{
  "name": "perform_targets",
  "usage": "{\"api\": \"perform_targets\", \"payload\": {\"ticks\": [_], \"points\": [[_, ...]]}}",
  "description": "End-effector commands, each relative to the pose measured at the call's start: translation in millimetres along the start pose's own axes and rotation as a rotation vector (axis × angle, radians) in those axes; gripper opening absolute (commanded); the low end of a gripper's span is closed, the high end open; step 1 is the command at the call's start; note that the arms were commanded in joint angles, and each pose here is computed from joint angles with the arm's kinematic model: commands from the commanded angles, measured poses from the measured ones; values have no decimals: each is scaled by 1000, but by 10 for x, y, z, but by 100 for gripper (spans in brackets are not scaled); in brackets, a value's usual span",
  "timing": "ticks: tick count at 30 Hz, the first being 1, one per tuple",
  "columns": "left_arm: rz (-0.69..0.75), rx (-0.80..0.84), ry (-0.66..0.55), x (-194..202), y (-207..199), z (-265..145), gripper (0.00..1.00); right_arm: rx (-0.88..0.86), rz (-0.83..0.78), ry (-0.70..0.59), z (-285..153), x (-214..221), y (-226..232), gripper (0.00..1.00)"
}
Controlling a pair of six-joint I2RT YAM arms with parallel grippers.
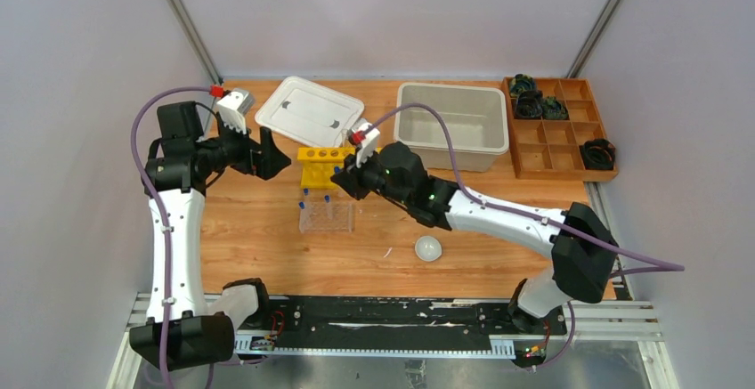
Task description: Organize the chemistry lab equipment
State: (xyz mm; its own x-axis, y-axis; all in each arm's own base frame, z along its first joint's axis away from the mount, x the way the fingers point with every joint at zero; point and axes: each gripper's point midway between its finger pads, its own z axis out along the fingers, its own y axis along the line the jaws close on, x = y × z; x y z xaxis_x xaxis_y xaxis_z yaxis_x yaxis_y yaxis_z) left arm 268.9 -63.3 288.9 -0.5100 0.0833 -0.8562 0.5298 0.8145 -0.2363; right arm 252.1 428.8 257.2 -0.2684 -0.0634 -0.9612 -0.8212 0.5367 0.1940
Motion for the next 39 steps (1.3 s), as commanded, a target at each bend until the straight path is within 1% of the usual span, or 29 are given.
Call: {"api": "perform_targets", "payload": {"ticks": [1,6,13,22,28,39], "points": [[-14,-139,9,-60,233,-53,100,-17,-52,-139,-101,67,-45,0],[-6,-172,13,-59,285,-72,100,-84,-116,-126,-20,533,93,0],[1,-148,11,-36,242,-63,100,-130,-132,-92,231,912,164,0],[7,-111,7,-31,188,-43,100,-147,-144,-79,373,1159,165,0],[5,-101,14,2,183,-24,100,-147,-157,-89,411,1231,146,0],[25,-100,4,-19,161,-50,100,-147,-149,-60,412,1423,113,0]]}}
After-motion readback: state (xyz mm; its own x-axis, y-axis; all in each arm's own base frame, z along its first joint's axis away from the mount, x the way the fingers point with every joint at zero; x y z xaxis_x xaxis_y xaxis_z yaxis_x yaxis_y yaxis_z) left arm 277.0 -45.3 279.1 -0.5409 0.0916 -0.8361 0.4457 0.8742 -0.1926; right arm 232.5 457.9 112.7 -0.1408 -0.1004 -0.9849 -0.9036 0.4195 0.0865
